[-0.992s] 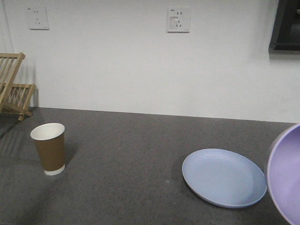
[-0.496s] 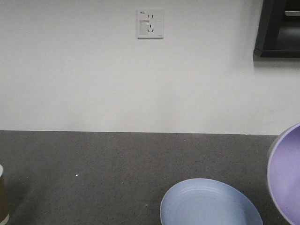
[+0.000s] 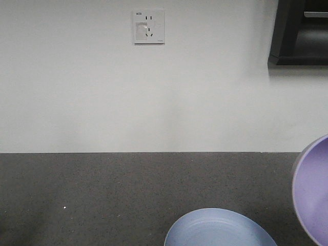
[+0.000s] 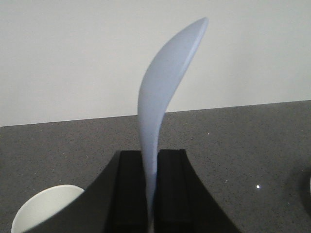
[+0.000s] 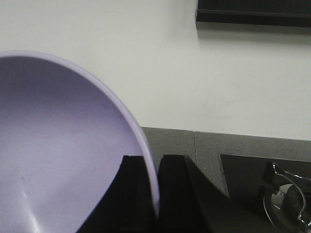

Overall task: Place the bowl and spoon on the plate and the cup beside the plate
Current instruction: 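Lower the lavender bowl onto the plate and open the right gripper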

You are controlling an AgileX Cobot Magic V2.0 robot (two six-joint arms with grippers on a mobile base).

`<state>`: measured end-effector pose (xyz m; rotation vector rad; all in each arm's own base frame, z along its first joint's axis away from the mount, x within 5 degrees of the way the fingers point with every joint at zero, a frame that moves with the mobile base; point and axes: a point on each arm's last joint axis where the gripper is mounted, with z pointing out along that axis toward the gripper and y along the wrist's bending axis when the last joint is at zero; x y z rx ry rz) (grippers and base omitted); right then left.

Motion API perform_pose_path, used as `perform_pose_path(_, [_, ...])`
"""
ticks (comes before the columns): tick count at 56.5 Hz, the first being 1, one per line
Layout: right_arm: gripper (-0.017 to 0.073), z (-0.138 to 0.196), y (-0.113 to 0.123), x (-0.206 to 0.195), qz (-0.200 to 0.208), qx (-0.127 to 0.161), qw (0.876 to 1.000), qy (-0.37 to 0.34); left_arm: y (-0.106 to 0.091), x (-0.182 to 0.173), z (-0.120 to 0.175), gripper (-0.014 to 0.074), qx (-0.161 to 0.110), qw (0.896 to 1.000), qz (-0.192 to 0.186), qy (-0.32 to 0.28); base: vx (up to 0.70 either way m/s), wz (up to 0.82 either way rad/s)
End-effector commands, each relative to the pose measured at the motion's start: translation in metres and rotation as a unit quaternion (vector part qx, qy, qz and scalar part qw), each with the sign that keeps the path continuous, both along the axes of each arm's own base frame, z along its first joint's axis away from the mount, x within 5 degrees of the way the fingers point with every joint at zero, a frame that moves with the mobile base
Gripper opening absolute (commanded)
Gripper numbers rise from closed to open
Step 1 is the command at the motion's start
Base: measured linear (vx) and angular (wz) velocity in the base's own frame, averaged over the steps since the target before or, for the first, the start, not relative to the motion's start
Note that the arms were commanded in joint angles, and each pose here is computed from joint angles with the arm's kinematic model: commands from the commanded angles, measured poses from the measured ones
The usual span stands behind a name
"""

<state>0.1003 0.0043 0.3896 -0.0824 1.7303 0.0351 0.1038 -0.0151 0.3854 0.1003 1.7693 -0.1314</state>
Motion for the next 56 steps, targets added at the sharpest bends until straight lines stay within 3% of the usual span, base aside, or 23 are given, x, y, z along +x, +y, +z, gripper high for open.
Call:
perform_pose_path(1, [-0.0008,0.016,-0.003,-0.001,-0.016,0.004,0.999,-0.052,-0.001,0.000,0.016,-0.0006,-0.012,0.998,-0.003,-0.053,0.03,-0.03])
perform_pose_path(21, [-0.0008,0.017,-0.002,-0.001,-0.015,0.010,0.998,-0.053,-0.001,0.000,0.016,-0.0006,-0.012,0.998,-0.003,-0.053,0.01,-0.01])
perform_pose_path(33, [-0.0008,0.017,0.002,0.005,0.007,0.079,0.996,-0.052,-0.001,0.000,0.019,-0.0006,-0.014,0.998,-0.002,-0.067,0.00,0.00])
perform_pose_path(38, [-0.0008,0.009,0.006,0.021,0.035,0.092,0.995,-0.001,-0.001,0.000,0.020,-0.0006,-0.015,0.997,-0.002,-0.074,0.00,0.00])
perform_pose_path(42, [-0.0008,-0.002,0.012,0.041,0.073,0.074,0.992,0.066,-0.001,0.000,0.020,-0.0006,-0.015,0.997,-0.002,-0.076,0.00,0.00])
perform_pose_path(47, [-0.0008,-0.015,0.020,0.071,0.114,0.036,0.980,0.158,-0.001,0.000,0.019,-0.0006,-0.022,0.997,-0.002,-0.070,0.00,0.00])
perform_pose_path(56, [-0.0008,-0.038,0.035,0.126,0.145,0.029,0.952,0.269,-0.002,0.000,0.018,-0.0006,-0.034,0.997,-0.005,-0.063,0.00,0.00])
